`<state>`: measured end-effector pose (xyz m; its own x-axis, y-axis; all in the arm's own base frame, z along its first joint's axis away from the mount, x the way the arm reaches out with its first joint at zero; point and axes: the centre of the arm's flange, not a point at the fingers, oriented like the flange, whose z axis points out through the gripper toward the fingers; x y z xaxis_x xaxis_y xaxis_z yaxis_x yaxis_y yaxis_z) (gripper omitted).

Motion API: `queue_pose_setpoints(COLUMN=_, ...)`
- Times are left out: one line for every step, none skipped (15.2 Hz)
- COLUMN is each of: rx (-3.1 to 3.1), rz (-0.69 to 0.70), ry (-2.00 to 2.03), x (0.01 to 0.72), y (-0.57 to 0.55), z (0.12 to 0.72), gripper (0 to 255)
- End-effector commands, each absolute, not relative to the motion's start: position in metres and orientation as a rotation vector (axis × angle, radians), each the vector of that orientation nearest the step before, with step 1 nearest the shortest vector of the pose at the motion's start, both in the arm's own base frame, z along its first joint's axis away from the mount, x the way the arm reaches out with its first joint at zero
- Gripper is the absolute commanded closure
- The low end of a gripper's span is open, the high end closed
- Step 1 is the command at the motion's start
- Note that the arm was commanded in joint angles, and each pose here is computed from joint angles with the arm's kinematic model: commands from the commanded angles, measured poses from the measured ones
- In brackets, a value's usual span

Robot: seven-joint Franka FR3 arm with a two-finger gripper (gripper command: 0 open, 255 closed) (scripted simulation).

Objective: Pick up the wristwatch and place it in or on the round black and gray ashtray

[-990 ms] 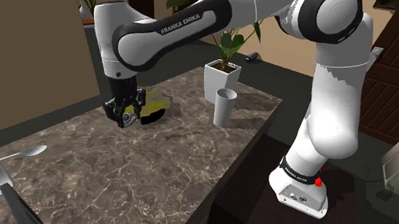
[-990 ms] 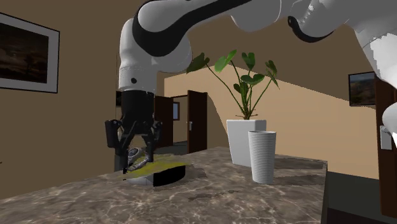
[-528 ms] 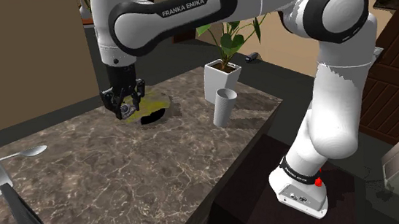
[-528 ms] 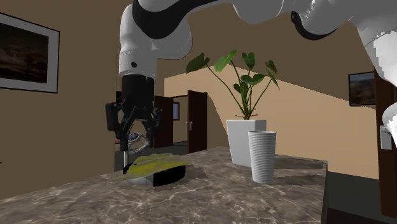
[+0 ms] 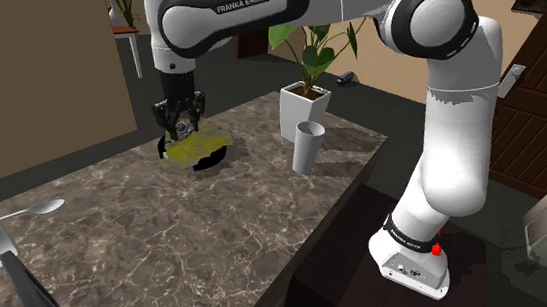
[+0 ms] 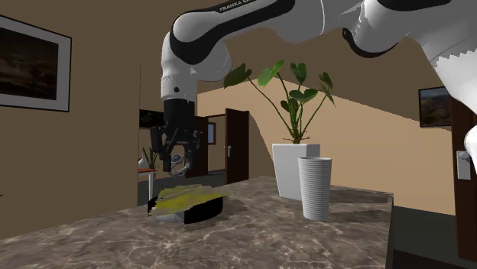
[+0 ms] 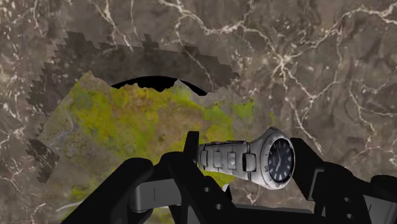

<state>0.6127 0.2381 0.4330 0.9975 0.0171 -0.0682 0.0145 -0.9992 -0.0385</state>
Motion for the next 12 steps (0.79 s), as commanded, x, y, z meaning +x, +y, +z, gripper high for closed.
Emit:
queue_pose_setpoints(rx=-3.102, rz=0.106, ry=-0.026, x=0.631, y=0.219, z=0.432, gripper=255)
queue_pose_setpoints(rx=-3.102, rz=0.106, ry=-0.026, x=0.640, y=0.209, z=0.432, gripper=255)
queue_pose_setpoints(rx=-3.102, rz=0.106, ry=-0.026, x=0.648, y=0.199, z=0.432, gripper=255)
queue_pose_setpoints(rx=-3.102, rz=0.106, ry=-0.026, x=0.657, y=0.189, z=0.432, gripper=255)
queue_pose_setpoints(rx=-3.102, rz=0.106, ry=-0.026, x=0.665, y=0.179, z=0.431, gripper=255)
queue_pose_setpoints(rx=-3.102, rz=0.106, ry=-0.026, x=0.674, y=0.168, z=0.431, gripper=255)
queue_pose_setpoints(rx=-3.102, rz=0.106, ry=-0.026, x=0.682, y=0.158, z=0.431, gripper=255)
queue_pose_setpoints(rx=-3.102, rz=0.106, ry=-0.026, x=0.685, y=0.154, z=0.431, gripper=255)
queue_pose_setpoints(rx=-3.102, rz=0.106, ry=-0.026, x=0.685, y=0.154, z=0.426, gripper=255)
queue_pose_setpoints(rx=-3.102, rz=0.106, ry=-0.026, x=0.685, y=0.154, z=0.420, gripper=255)
queue_pose_setpoints(rx=-3.102, rz=0.106, ry=-0.026, x=0.685, y=0.154, z=0.415, gripper=255)
queue_pose_setpoints(rx=-3.102, rz=0.106, ry=-0.026, x=0.685, y=0.154, z=0.410, gripper=255)
